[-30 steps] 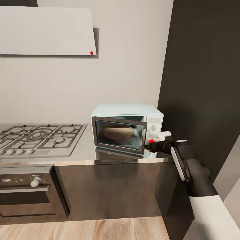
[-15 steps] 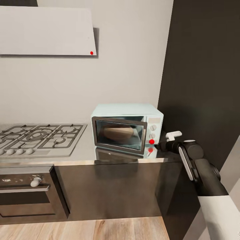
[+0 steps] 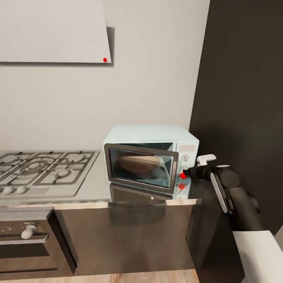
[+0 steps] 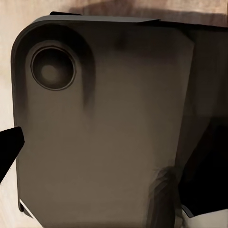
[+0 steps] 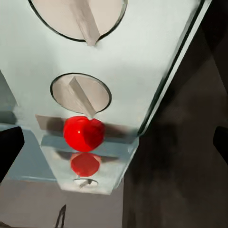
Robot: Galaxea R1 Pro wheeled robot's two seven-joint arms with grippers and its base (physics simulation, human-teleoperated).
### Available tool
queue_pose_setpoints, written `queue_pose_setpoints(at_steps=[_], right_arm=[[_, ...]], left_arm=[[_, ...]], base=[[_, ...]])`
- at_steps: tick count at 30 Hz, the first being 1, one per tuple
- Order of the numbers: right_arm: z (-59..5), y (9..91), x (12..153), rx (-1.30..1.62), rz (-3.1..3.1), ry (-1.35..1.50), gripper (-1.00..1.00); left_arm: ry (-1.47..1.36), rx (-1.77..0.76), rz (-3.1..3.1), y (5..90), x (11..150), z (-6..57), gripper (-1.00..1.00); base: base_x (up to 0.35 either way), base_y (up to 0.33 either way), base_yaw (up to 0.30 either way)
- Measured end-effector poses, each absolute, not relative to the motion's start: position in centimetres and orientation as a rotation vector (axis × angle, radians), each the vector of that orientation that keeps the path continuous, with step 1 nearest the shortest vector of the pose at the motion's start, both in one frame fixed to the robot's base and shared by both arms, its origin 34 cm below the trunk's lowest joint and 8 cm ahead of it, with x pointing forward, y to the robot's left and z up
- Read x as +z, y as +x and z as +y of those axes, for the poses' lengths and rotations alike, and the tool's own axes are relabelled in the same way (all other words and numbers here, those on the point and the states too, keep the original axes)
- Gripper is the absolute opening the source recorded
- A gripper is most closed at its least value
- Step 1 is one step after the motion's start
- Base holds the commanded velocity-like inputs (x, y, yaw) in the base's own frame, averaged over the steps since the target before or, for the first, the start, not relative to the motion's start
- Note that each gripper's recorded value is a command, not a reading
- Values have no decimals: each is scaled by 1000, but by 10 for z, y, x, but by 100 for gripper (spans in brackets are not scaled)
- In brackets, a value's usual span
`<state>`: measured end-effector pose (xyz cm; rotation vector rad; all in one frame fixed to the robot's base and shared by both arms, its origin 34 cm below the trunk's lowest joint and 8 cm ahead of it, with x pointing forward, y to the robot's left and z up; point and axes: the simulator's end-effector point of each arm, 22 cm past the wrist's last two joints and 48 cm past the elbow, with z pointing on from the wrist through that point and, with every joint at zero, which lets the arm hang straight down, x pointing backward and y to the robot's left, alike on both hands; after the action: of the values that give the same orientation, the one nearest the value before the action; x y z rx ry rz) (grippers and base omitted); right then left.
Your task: In the kitchen, take the popcorn bag from the countertop, put it into the microwave, and heat it until the popcorn is cooked so the cooked popcorn ends up inside the bag.
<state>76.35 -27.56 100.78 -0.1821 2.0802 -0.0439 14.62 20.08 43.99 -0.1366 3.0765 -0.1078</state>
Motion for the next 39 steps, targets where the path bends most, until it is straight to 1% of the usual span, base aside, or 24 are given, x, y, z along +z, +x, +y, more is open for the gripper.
queue_pose_setpoints(at_steps=[2,4,7,13,17,19,29,35,39], right_arm=[[-271,764,1007,-30,2082,-184,100],[-249,764,1005,18,2082,-192,100],[-231,764,1004,57,2081,-201,100],[-230,764,1004,49,2079,-208,100],[-225,762,1005,127,2077,-210,100],[-197,749,992,240,2093,-276,100],[-153,714,956,449,2141,-410,100],[-146,711,954,457,2143,-436,100],[-148,712,953,444,2144,-433,100]], left_arm=[[-137,-108,3077,146,440,201,100],[-136,-108,3077,146,440,201,100],[-135,-108,3076,147,440,201,100],[-135,-108,3075,147,440,201,100],[-134,-108,3075,147,440,201,100],[-134,-108,3075,147,440,201,100],[-135,-108,3075,147,440,201,100],[-134,-107,3069,148,440,201,100],[-132,-108,3068,148,440,200,100]], base=[[111,0,0],[31,0,0],[7,0,0],[0,0,0],[0,0,0],[0,0,0],[0,0,0],[-1,1,0],[-171,122,0]])
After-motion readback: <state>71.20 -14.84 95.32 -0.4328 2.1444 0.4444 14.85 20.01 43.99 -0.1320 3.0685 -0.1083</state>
